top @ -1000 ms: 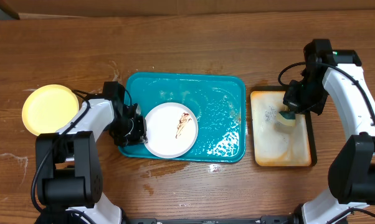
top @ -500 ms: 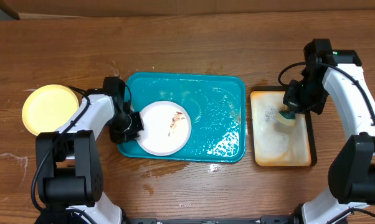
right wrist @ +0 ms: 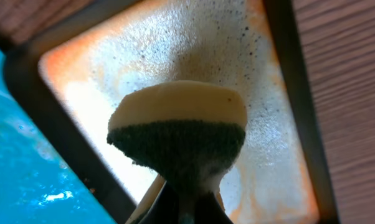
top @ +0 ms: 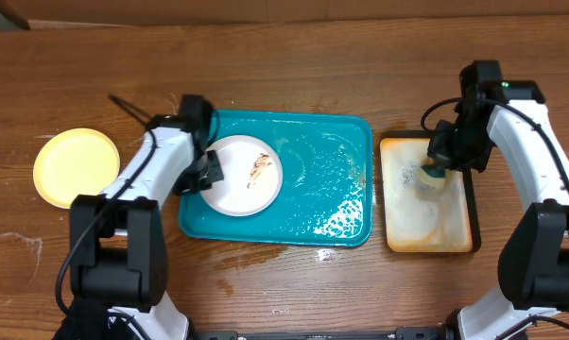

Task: Clean dirty plates on tray and stack at the side
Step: 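Slide the dirty white plate toward the tray center with the left gripper, then carry the sponge with the right gripper onto the white plate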

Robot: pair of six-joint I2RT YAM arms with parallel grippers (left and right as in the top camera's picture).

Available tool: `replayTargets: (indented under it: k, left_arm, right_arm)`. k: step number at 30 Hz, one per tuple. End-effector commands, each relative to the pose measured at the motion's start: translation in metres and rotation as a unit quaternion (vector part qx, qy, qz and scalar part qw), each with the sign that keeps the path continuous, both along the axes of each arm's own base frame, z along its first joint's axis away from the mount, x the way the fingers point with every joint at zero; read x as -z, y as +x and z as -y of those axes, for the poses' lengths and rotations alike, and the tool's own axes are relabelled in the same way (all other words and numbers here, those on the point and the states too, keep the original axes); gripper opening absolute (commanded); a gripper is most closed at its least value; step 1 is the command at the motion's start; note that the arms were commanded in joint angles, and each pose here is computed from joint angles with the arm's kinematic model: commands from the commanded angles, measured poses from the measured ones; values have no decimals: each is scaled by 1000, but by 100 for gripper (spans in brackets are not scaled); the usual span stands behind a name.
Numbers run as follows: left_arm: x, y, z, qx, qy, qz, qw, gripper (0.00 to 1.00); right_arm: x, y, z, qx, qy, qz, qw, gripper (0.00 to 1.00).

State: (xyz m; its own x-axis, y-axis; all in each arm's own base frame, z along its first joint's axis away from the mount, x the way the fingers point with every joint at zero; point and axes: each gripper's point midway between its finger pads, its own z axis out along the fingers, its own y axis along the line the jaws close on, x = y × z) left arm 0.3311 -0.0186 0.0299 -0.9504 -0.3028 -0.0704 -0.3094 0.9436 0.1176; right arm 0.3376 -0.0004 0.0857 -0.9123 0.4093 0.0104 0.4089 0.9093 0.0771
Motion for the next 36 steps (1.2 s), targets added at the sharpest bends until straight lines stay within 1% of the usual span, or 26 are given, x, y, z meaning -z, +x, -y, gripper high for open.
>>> replayTargets:
  k: [1,5,9,12,16,19,24,31,33,36]
  left_arm:
    - [-7,14,17,30,18,20,999,4]
    - [-7,13,33,48,12,21,999,4]
    - [-6,11,39,49,-2,17,999,4]
    - [-6,10,46,50,-22,14,998,4]
    - [-5,9,52,70,-39,9,997,4]
    - [-5,8,52,75,-40,7,996,4]
    - [-5,8,53,74,-42,8,996,4]
    - [-5,8,55,77,-46,7,996,4]
    - [-5,7,57,79,-53,5,995,4]
    - [-5,8,60,85,-61,5,994,4]
  right_arm:
    - [17,-16,-7,0,25,-22,999,4]
    - [43,-34,-20,1,63,-42,997,4]
    - [65,-46,-25,2,77,-47,996,4]
    - [77,-52,-28,1,84,-45,995,4]
    - [89,-57,-29,1,86,-43,995,4]
    - [88,-56,-39,-33,117,-30,992,4]
    - [65,-43,-41,-46,118,5,992,4]
    - [-17,-7,-40,-64,106,118,985,4]
    - [-37,-2,-40,-66,106,135,983,4]
    - [-50,2,-50,-80,130,149,977,4]
